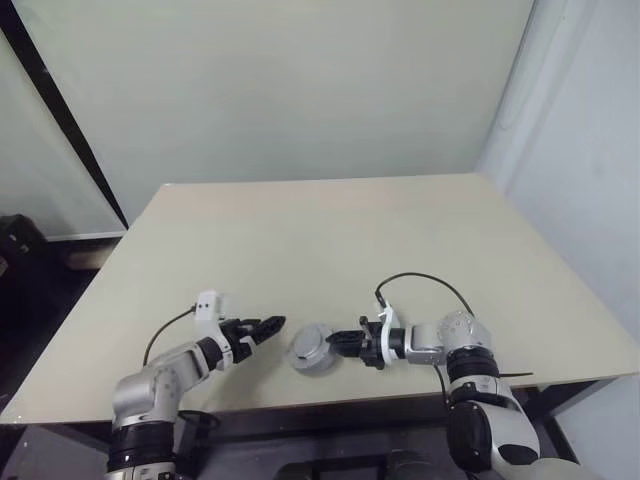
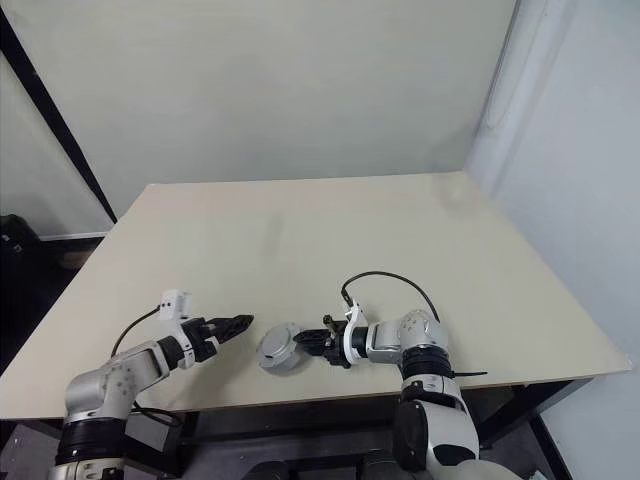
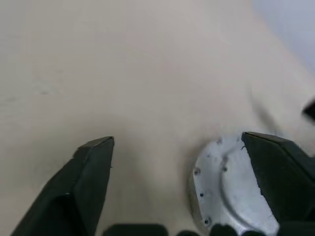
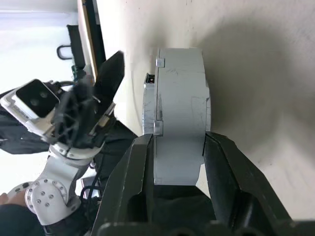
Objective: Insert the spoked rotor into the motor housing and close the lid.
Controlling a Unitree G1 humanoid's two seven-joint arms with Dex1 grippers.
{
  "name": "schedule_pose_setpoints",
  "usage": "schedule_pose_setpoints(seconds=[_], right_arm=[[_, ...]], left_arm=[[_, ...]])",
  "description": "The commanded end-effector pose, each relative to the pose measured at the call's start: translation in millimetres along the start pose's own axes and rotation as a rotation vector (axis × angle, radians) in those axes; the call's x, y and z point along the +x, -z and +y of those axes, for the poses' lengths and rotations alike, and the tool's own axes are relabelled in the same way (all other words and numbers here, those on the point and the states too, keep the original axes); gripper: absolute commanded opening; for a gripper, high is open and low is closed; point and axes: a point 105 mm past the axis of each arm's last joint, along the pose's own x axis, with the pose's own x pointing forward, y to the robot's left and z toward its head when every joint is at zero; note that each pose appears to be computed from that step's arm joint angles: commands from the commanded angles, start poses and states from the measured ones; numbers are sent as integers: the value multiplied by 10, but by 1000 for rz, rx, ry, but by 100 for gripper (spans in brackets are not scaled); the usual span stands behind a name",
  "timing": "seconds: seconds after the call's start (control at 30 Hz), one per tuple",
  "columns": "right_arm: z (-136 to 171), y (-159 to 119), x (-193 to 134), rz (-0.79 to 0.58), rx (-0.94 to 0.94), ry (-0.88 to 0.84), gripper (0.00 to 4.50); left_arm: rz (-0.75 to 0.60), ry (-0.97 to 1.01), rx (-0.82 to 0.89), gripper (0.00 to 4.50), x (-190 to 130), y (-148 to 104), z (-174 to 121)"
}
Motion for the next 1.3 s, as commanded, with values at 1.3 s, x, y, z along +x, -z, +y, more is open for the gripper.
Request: schedule_pose_setpoints(seconds=[1.3], right_arm=[[788,12,15,-13,-32,-386,121]], left_arm=[[-21,286,-782,450,34,229,-514]])
